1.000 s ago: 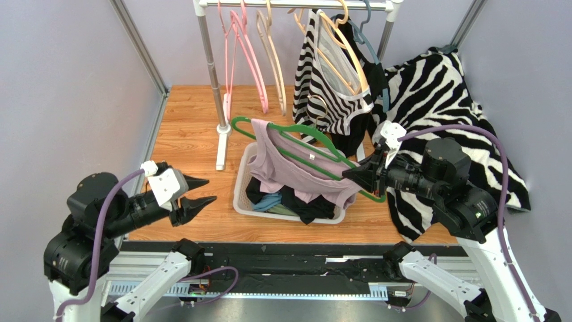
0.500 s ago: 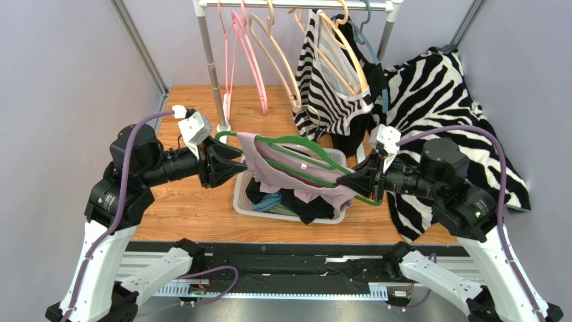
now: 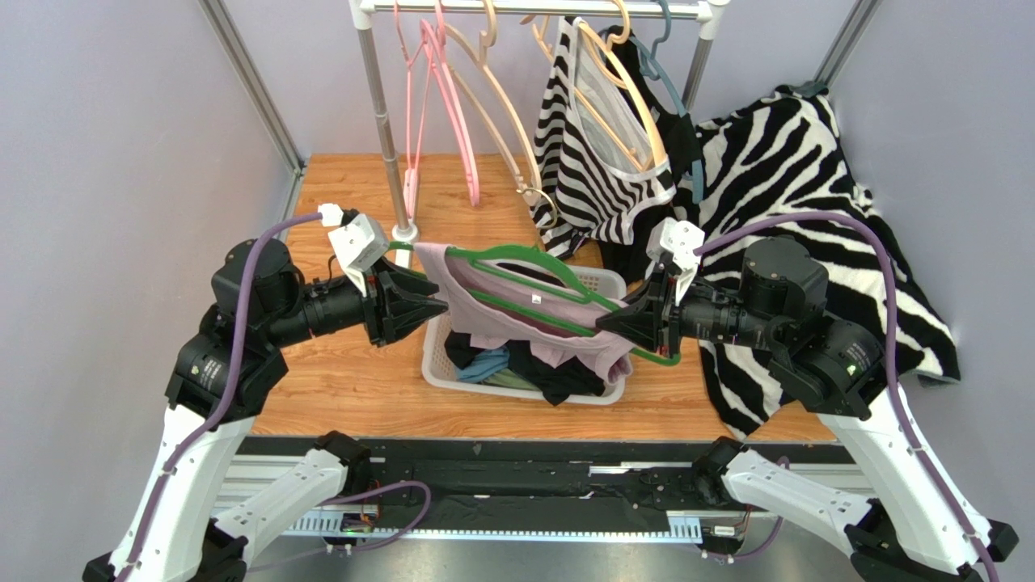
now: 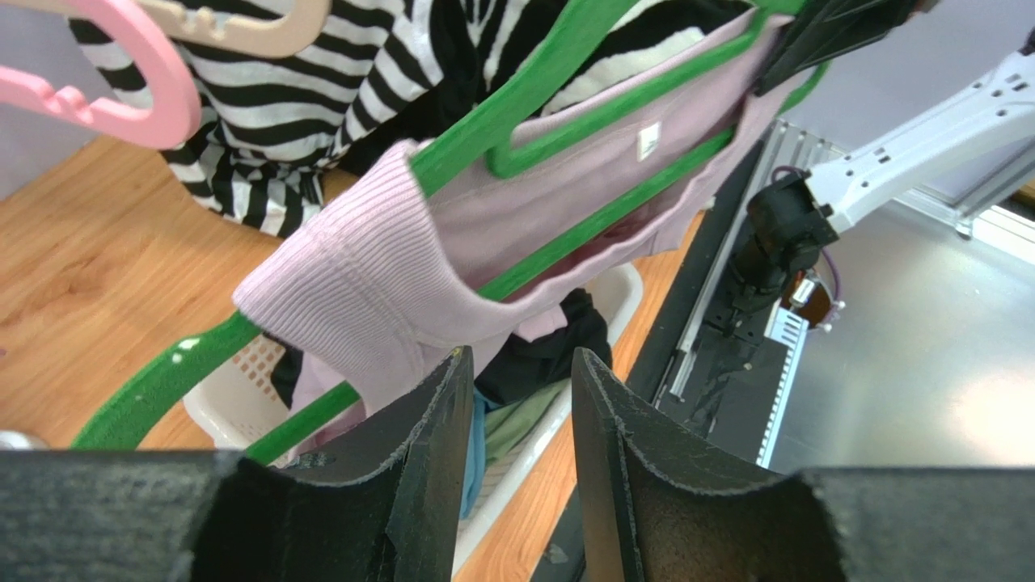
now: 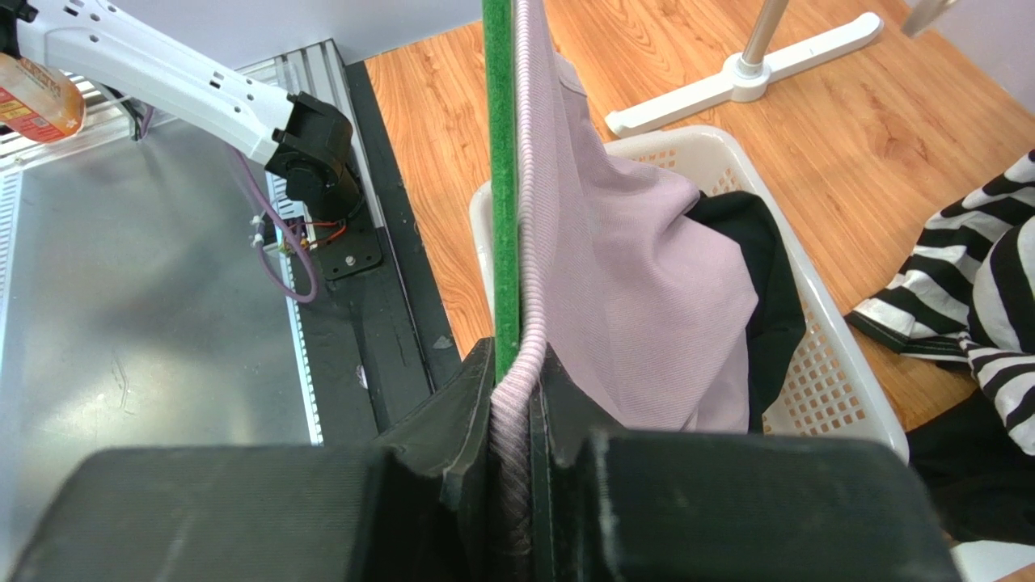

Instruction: Remove the tank top from the hanger

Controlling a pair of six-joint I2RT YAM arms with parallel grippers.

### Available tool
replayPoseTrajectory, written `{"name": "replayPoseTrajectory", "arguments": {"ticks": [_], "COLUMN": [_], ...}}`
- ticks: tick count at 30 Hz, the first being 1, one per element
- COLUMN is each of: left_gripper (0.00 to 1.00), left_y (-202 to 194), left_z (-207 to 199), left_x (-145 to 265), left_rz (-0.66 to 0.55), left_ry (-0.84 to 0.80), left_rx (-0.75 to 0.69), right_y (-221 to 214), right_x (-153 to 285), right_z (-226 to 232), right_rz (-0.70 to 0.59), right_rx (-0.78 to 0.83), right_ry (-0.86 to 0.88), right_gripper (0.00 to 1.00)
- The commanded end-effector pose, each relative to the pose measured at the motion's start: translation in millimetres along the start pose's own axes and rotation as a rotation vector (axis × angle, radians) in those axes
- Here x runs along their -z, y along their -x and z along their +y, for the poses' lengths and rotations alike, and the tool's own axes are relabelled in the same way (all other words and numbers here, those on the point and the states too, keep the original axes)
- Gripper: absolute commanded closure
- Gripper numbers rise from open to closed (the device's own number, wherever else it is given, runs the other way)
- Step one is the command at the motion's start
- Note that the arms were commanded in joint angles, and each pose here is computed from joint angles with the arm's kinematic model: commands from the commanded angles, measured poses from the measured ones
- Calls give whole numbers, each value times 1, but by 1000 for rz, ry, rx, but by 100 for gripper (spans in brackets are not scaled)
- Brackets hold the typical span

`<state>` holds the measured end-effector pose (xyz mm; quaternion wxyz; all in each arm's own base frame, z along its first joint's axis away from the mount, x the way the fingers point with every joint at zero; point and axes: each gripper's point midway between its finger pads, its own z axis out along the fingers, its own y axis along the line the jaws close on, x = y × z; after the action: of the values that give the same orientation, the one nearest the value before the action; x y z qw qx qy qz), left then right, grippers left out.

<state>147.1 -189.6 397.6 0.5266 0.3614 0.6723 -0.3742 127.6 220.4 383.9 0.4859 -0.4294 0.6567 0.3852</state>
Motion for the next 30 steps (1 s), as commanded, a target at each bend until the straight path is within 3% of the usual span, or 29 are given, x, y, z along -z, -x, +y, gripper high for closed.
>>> {"name": "replayPoseTrajectory", "arguments": {"ticks": [1,11,14,20,30], "left_gripper": [57,61,82,100,100], "left_y": [9,18,13,10,35], "left_z": [17,28,26,24,10], "left_x": [-2,-13,-17,-18,11], "left_rz": [-43,-72,-64,-64,-144], "left_ry": [89,130,109,95,113], "left_rx": [-19,98,130,141,86], "right_y": [38,33,35,36,26], "right_x": [9,3,4,5,15], "right_z": [6,7,9,7,2], "right_rz": [-120,-103,-110,-105,-79], "right_rx": [85,82,88,92,97], "right_ry": [3,8,12,2,-57], "right_gripper": [100,100,100,100,100]}}
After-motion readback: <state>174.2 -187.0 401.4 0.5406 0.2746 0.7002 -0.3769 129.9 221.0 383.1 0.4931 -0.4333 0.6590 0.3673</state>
